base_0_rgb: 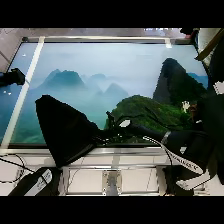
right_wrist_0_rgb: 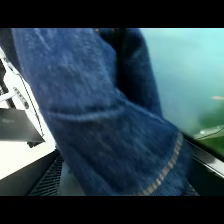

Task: Fold the clothes and pants, and hang the long-sleeved shirts on hangers.

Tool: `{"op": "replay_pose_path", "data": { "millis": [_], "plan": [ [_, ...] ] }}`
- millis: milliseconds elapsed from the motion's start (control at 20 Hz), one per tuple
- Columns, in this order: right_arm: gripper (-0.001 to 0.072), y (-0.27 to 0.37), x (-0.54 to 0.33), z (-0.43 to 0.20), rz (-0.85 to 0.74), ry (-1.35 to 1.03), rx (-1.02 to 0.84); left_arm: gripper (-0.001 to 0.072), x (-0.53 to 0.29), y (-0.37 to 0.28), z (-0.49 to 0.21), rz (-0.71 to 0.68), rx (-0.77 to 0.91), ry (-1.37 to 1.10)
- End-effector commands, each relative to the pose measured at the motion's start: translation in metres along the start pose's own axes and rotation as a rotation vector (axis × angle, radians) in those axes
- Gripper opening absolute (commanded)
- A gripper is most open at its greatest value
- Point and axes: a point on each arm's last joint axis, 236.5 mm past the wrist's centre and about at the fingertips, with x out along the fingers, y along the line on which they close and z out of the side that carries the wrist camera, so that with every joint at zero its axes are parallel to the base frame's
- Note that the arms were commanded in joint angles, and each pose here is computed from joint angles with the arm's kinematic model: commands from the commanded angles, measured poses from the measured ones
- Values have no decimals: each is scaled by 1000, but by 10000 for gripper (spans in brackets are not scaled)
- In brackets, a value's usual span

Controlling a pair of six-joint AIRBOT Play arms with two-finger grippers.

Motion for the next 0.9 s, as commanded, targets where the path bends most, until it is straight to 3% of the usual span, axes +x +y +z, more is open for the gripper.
{"op": "replay_pose_path", "data": {
  "millis": [0, 100, 200, 250, 300, 550, 850],
  "plan": [
    [498, 11, 7, 2, 22, 27, -8, 702, 0, 0, 0, 0, 1, 0],
    [297, 24, 7, 6, 42, 20, -64, 702, 0, 0, 0, 0, 1, 0],
    [184, 37, 7, 10, 59, 13, -104, 702, 0, 0, 0, 0, 1, 0],
    [69, 43, 6, 13, 66, 9, -135, 702, 0, 0, 0, 0, 1, 0],
    [18, 52, 3, 19, 75, 0, -164, 702, 0, 0, 0, 0, 1, 0],
    [18, 63, -76, 81, 44, -69, -314, 702, 0, 0, 0, 0, 1, 0],
    [17, -20, -258, 150, -262, -240, -264, 702, 0, -7, 1, -30, -19, -4]
  ]
}}
